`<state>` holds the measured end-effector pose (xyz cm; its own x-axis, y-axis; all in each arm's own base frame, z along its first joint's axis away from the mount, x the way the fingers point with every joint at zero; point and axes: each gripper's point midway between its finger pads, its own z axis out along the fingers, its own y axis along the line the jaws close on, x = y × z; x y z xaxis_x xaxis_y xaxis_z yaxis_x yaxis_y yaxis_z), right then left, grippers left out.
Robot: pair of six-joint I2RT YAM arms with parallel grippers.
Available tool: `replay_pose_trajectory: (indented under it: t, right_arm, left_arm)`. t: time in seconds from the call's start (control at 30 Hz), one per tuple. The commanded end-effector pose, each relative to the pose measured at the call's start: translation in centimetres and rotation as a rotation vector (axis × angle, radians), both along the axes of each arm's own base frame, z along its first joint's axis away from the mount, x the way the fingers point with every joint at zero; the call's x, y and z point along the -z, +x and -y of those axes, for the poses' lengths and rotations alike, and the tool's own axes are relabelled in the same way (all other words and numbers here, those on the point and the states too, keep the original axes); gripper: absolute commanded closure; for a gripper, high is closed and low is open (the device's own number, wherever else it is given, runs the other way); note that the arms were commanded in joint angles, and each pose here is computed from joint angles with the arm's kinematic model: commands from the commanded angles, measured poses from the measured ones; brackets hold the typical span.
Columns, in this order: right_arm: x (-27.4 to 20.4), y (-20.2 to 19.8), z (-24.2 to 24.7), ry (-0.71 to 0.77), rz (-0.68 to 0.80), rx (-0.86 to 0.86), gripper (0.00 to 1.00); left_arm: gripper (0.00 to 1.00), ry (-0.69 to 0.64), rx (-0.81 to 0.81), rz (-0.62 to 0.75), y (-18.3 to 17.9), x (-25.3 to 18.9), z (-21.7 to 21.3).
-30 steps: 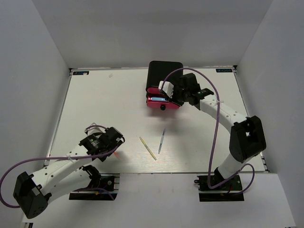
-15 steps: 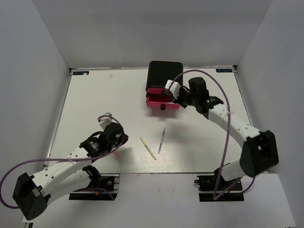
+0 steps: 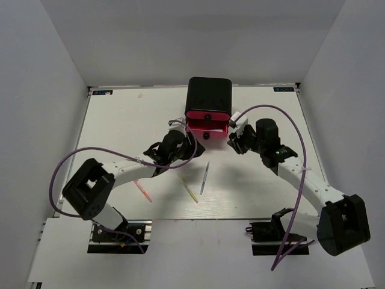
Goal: Sort the stationery into containers
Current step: Close the drawer in the storage box.
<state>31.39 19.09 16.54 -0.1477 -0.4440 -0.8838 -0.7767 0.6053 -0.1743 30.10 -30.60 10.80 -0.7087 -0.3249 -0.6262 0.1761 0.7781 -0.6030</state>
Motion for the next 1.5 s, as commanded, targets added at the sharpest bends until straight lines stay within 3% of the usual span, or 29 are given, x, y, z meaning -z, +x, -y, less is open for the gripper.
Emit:
replay_pose_trajectory:
  t: [0.0,0.3,0.43,0.6,0.93,1.47]
  right_arm:
    - [-0.9,-1.2,-0.2,0.07,-0.001,-0.013,0.62]
    - [-0.2,-2.1,1.1,0.08,0.0,0.01,0.62]
    - [0.0,-2.1,1.5,0.085,-0.001,0.024,0.62]
    - [-0.1,-1.9,1.9,0.089,0.003,0.034,0.62]
    - [0.2,-1.9,2.2,0.094,-0.009,0.041,0.62]
    - [0.7,-1.9,2.7,0.085,-0.015,0.048,0.62]
  left_arm:
    - [0.35,-0.102,0.046,0.098,2.5,-3.6,3.1]
    - [0.31,-0.08,0.027,0.08,6.2,-3.5,5.7]
    - [0.34,-0.042,0.009,0.052,6.9,-2.8,5.8]
    - [0.46,-0.002,0.01,0.038,7.1,-2.0,5.7]
    - [0.47,0.046,-0.088,0.052,9.0,-1.2,3.9]
    - [0.48,-0.002,-0.168,0.094,12.8,-2.6,4.3]
